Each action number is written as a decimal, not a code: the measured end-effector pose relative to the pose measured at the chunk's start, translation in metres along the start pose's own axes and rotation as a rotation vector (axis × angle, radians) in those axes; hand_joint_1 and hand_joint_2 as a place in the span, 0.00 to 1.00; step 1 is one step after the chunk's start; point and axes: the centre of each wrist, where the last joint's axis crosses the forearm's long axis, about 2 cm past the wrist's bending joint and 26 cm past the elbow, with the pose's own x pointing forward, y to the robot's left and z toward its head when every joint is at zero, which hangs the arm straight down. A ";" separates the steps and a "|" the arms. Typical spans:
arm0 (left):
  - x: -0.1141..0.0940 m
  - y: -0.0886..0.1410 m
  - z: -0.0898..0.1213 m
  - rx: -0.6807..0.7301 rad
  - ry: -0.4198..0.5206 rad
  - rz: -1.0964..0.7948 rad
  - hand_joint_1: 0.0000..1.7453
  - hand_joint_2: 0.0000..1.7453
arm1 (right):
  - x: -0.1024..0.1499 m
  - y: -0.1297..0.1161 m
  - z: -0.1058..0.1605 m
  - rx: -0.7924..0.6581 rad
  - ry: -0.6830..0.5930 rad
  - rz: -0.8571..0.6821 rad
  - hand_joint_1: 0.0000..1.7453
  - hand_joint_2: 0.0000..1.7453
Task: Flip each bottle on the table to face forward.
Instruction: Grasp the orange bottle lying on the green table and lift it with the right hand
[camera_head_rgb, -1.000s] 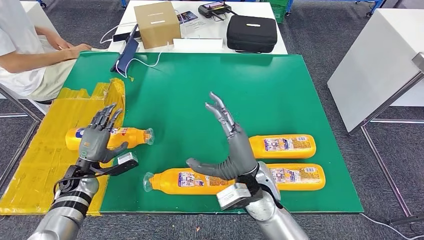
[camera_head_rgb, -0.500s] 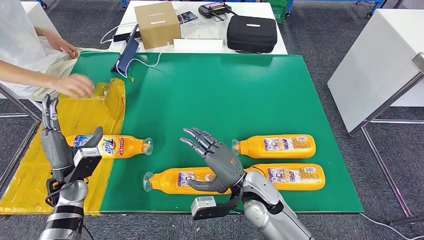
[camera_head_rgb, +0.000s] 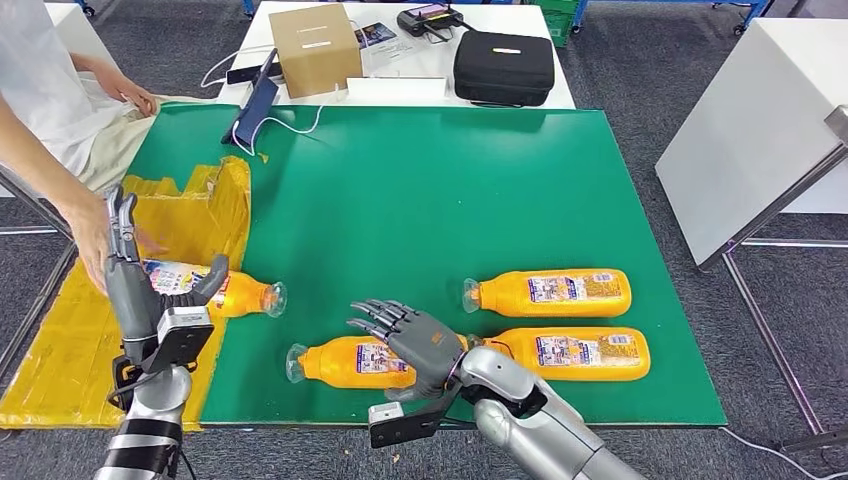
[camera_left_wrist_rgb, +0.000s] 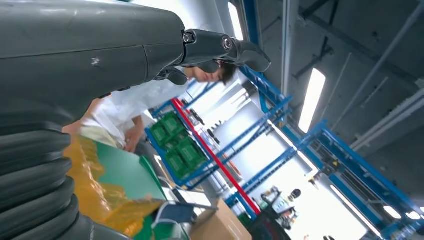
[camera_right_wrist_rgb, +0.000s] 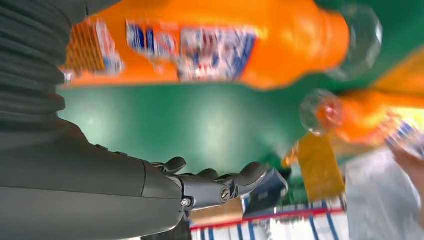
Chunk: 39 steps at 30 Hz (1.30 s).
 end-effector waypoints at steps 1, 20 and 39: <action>0.002 -0.002 0.000 -0.004 -0.003 0.007 0.00 1.00 | -0.002 0.002 -0.001 0.022 0.002 0.003 0.00 1.00; 0.017 -0.011 0.002 0.003 0.002 0.020 0.00 1.00 | -0.017 0.014 -0.005 0.077 0.187 0.191 0.00 1.00; 0.023 -0.007 0.010 -0.011 0.018 0.023 0.00 1.00 | -0.012 0.011 -0.010 0.024 0.309 0.329 0.00 1.00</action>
